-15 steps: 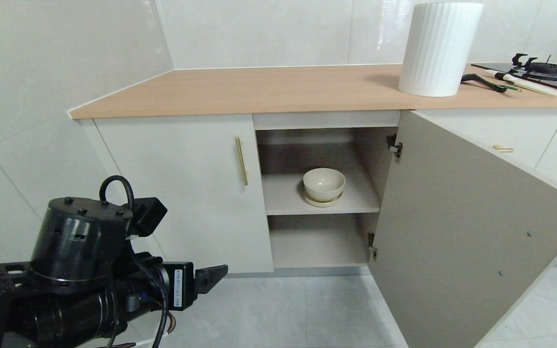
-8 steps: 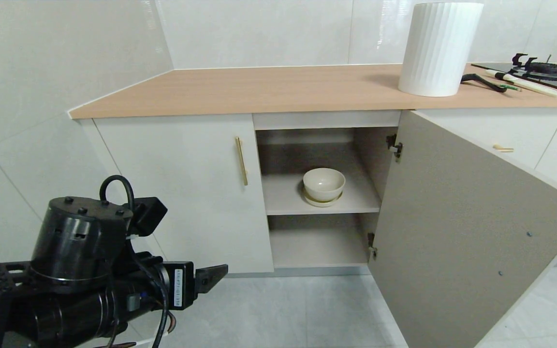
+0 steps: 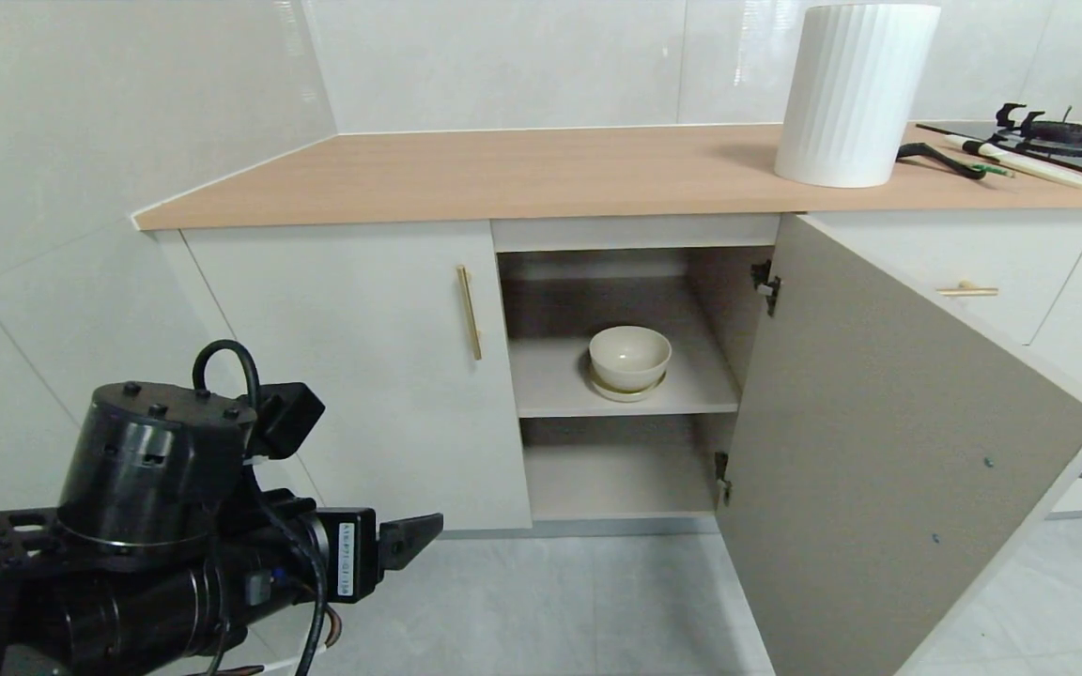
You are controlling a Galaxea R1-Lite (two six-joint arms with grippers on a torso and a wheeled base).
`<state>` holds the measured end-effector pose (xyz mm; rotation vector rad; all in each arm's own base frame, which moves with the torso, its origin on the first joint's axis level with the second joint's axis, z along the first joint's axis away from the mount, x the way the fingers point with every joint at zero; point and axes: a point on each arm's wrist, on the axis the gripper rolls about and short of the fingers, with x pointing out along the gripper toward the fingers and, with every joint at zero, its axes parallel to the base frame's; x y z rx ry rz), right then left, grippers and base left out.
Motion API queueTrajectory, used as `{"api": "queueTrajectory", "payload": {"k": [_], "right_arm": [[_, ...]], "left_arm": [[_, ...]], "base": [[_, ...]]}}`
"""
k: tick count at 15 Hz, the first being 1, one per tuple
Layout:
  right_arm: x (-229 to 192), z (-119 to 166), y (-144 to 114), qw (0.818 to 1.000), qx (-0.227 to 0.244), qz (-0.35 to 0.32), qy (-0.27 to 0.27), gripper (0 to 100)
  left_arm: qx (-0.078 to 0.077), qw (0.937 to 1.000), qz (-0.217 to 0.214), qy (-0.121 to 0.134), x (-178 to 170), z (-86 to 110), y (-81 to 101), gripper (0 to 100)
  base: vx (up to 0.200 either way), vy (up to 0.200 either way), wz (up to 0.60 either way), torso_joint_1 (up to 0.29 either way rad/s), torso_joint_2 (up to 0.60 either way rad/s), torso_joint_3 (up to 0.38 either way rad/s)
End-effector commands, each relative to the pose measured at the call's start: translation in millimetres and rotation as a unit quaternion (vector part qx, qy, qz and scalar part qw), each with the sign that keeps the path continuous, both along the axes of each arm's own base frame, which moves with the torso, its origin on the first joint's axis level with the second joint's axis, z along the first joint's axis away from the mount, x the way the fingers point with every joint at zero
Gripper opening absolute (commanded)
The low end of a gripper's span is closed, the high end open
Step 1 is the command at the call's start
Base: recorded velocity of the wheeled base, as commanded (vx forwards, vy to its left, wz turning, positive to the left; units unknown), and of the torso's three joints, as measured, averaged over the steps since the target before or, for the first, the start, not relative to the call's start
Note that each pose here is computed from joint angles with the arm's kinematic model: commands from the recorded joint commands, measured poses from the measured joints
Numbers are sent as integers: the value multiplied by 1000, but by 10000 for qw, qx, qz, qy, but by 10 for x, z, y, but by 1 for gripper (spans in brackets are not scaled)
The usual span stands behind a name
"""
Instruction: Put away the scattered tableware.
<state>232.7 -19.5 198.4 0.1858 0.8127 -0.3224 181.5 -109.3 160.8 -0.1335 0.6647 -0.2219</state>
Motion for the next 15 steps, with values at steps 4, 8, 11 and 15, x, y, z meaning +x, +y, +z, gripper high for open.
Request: {"api": "queueTrajectory", "payload": {"k": [4,8,11,15], "right_arm": [[-9,-95,394,9979,221,614,57,100],[75,-45,834,9875,349,1519,-236,100],[213,-109,1136,9757,512,2092,-391,100],[320,-224,1446,9664,609,2463,-418,100]], "left_arm": [[-5,10000,6,-15,0,6,-1,100],[-28,10000,15,-71,-4,34,5,100],[-43,9999,11,-106,-18,50,14,100],[45,9998,-74,-181,-43,66,30,100]], "base": [[0,0,0,0,0,0],[0,0,0,0,0,0],[0,0,0,0,0,0],[0,0,0,0,0,0]]}}
